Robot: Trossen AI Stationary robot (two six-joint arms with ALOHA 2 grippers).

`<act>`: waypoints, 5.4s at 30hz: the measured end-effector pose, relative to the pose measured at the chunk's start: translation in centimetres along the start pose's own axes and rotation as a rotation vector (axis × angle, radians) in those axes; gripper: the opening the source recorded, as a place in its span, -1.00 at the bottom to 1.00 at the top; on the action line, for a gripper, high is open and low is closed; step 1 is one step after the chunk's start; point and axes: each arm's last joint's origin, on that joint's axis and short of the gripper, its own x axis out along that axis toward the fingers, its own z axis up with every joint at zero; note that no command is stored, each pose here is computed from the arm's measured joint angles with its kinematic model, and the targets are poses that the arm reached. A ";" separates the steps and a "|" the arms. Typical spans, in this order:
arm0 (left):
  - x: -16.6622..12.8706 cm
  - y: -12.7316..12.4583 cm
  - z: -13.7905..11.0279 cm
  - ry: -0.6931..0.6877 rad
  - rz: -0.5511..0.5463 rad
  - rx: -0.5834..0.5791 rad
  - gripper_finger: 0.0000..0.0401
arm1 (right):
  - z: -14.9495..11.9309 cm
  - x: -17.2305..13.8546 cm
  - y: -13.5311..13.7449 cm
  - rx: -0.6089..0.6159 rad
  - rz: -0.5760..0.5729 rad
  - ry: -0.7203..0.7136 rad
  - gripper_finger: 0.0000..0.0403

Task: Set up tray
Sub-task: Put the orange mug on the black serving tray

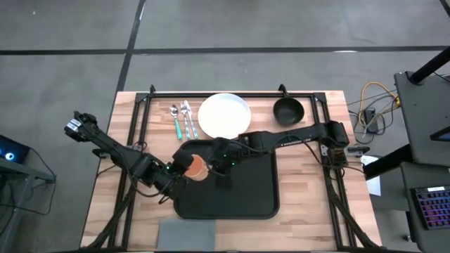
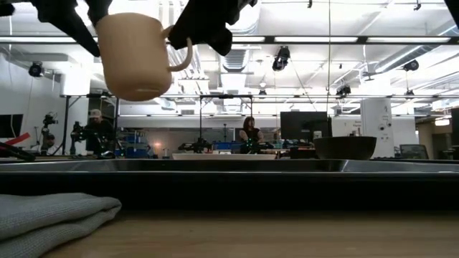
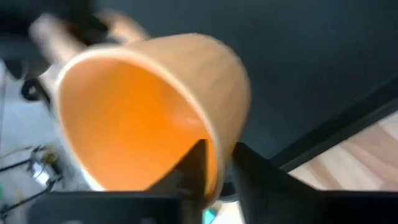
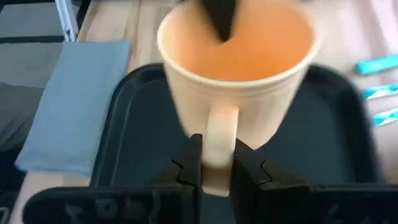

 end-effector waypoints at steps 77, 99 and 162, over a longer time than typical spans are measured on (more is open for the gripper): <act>5.6 10.2 -3.1 0.284 -0.441 -0.791 -0.49 | -15.3 1.0 10.5 0.106 -0.545 -0.216 0.11; -4.6 9.0 -7.0 -0.243 -0.229 -0.836 -0.49 | -8.0 2.5 -4.1 0.150 -0.431 -0.152 -0.08; 7.7 0.4 -10.8 0.034 -0.037 -0.685 -0.49 | -6.2 8.4 -7.1 0.141 -0.109 -0.052 -0.33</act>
